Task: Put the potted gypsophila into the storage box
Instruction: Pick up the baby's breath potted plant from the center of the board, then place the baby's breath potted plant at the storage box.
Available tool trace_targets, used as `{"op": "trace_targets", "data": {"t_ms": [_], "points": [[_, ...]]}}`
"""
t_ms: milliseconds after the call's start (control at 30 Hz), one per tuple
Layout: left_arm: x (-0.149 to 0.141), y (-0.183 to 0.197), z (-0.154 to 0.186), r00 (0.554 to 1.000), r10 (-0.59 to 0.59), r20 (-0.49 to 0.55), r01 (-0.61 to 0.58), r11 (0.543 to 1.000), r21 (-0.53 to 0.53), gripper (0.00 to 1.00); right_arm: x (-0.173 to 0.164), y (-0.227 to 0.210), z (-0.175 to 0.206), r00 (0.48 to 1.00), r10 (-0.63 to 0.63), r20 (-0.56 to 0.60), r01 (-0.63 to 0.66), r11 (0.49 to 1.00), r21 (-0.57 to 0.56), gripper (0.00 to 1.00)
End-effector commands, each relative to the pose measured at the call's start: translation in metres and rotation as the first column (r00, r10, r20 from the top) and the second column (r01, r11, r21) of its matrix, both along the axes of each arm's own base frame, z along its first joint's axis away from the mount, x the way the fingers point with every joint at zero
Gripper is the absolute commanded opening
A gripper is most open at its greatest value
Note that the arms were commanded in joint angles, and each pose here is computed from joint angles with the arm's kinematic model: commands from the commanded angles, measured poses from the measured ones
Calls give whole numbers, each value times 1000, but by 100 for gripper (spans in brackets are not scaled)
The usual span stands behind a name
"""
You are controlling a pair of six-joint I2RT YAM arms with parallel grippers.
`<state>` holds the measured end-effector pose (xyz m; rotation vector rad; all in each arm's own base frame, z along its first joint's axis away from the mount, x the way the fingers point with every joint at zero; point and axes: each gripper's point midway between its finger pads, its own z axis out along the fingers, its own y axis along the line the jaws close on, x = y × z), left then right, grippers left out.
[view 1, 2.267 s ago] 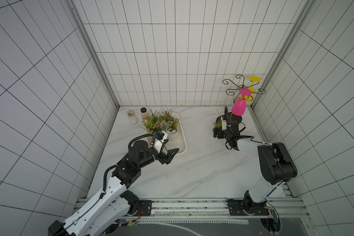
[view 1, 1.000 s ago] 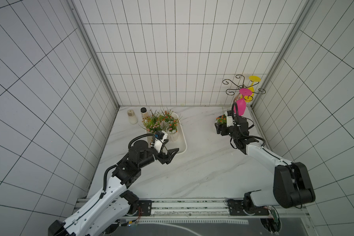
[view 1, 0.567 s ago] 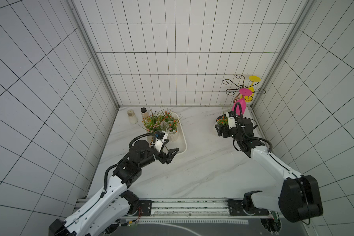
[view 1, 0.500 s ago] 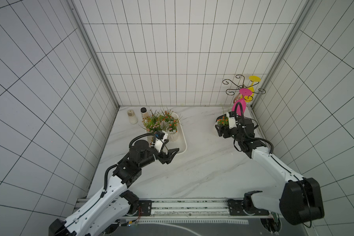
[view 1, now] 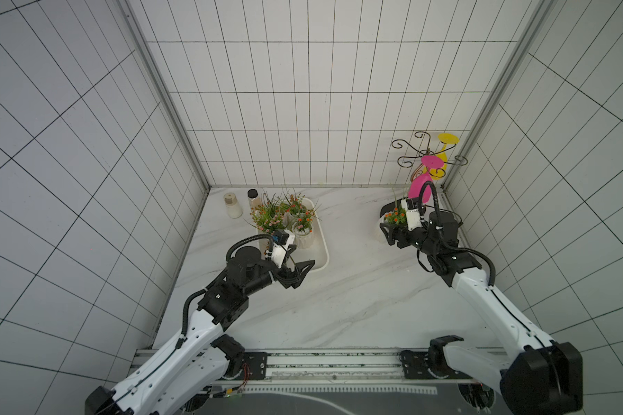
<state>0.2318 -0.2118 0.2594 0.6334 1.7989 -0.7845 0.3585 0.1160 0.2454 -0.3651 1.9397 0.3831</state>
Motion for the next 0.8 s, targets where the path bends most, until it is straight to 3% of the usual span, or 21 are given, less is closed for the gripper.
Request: {"op": "trace_targets", "data": {"t_ms": [0, 767], "points": [[0, 2, 3, 1000, 9, 16, -9, 1000, -9, 84, -6, 7, 34, 992, 60, 107, -61, 998, 4, 79], [-8, 20, -1, 991, 98, -87, -100, 995, -16, 84, -28, 63, 63, 957, 268, 110, -271, 963, 9, 76]]}}
